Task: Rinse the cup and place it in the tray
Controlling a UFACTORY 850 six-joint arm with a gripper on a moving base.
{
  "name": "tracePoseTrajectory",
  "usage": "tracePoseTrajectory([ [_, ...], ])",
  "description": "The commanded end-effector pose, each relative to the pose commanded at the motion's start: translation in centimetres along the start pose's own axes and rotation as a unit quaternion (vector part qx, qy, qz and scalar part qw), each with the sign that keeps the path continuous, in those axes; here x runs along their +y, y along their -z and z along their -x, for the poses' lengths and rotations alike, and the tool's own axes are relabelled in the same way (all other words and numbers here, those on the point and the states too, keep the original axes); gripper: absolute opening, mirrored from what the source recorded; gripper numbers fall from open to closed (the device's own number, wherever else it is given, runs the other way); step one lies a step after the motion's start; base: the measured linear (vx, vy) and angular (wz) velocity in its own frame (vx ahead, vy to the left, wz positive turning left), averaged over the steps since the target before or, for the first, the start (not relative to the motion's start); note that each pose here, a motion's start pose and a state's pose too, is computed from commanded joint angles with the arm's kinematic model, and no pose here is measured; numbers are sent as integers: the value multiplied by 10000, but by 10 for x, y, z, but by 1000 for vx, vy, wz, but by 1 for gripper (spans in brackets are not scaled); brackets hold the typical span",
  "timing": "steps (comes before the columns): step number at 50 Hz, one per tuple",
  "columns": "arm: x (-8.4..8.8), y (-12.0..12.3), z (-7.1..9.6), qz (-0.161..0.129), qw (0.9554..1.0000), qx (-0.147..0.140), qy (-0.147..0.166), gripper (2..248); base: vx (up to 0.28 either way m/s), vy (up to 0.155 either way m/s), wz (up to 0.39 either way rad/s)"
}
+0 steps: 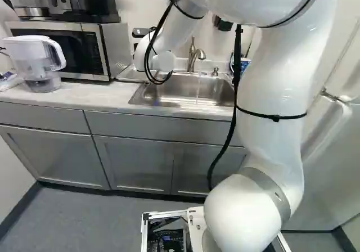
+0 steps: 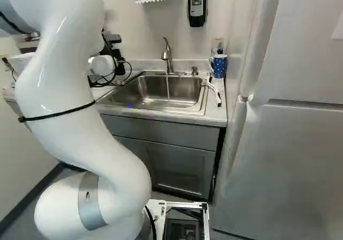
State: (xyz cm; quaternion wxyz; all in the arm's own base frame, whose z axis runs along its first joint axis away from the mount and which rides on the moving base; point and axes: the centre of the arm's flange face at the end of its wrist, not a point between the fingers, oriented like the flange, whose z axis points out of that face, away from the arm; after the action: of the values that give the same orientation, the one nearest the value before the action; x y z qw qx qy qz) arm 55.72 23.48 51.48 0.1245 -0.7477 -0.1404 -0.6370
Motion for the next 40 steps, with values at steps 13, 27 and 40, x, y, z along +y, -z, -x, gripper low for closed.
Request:
tracePoseTrajectory([
  [13, 0, -14, 14, 2, 9999, -105, 2, 111, 0, 0, 0],
  [27, 0, -17, 28, 3, 9997, -232, 5, 111, 0, 0, 0],
  [40, 0, -17, 28, 3, 9997, -232, 5, 111, 0, 0, 0],
])
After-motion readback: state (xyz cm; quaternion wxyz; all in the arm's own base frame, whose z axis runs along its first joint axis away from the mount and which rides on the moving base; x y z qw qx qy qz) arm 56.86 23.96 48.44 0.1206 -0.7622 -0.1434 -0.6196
